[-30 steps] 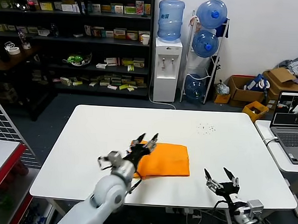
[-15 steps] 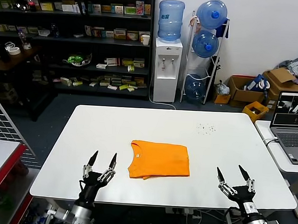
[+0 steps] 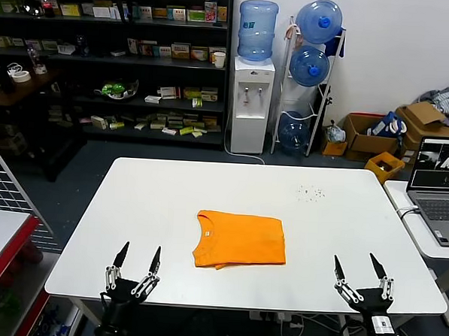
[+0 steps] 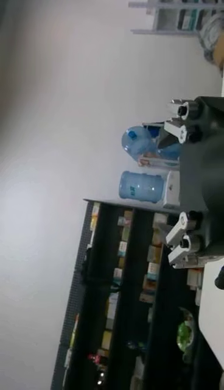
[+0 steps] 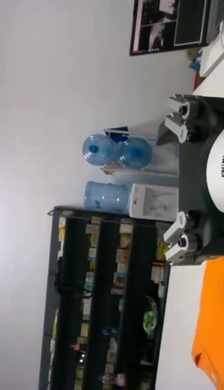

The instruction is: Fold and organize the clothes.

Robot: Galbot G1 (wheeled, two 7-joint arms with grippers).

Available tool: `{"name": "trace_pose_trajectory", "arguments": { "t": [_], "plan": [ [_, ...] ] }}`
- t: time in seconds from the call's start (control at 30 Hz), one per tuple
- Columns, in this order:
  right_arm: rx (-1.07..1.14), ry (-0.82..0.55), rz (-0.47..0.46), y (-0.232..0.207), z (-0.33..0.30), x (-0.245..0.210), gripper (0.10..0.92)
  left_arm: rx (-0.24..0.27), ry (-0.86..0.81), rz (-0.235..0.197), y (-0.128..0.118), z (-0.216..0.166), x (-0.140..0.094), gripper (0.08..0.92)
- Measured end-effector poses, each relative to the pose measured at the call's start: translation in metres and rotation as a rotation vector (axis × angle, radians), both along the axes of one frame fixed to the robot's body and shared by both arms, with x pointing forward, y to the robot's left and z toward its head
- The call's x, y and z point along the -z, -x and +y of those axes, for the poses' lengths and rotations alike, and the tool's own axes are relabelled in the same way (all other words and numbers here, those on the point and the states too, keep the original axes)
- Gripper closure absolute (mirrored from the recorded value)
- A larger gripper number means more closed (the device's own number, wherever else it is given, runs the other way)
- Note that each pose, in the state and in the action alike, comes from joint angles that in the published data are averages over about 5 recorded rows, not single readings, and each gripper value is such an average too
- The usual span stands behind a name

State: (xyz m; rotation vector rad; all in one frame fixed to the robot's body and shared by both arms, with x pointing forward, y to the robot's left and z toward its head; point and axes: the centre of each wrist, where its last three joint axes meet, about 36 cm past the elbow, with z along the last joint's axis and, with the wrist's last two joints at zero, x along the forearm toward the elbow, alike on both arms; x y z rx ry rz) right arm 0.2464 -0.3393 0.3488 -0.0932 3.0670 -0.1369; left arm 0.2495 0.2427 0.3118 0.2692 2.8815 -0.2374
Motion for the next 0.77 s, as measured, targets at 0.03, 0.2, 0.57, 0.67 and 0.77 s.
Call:
{"name": "trace_pose_trajectory", "arguments": {
  "t": [0.03,0.2,0.57,0.67,0.77],
  "plan": [
    [0.003,0.002,-0.003,0.0,0.0,0.001,0.2,-0.003,-0.004,-0.002,0.001,0.001,0.001,0.177],
    [0.009,0.013,-0.006,0.002,0.001,0.005,0.2,-0.022,-0.019,-0.009,0.008,0.004,0.003,0.177],
    [0.023,0.024,-0.009,0.003,-0.001,0.01,0.2,-0.052,-0.047,-0.014,0.014,0.013,0.004,0.177],
    [0.026,0.023,-0.009,0.003,0.0,0.011,0.2,-0.054,-0.049,-0.015,0.015,0.013,0.005,0.177],
    [0.028,0.022,-0.009,0.003,0.0,0.011,0.2,-0.055,-0.05,-0.016,0.015,0.013,0.005,0.177]
  ]
}}
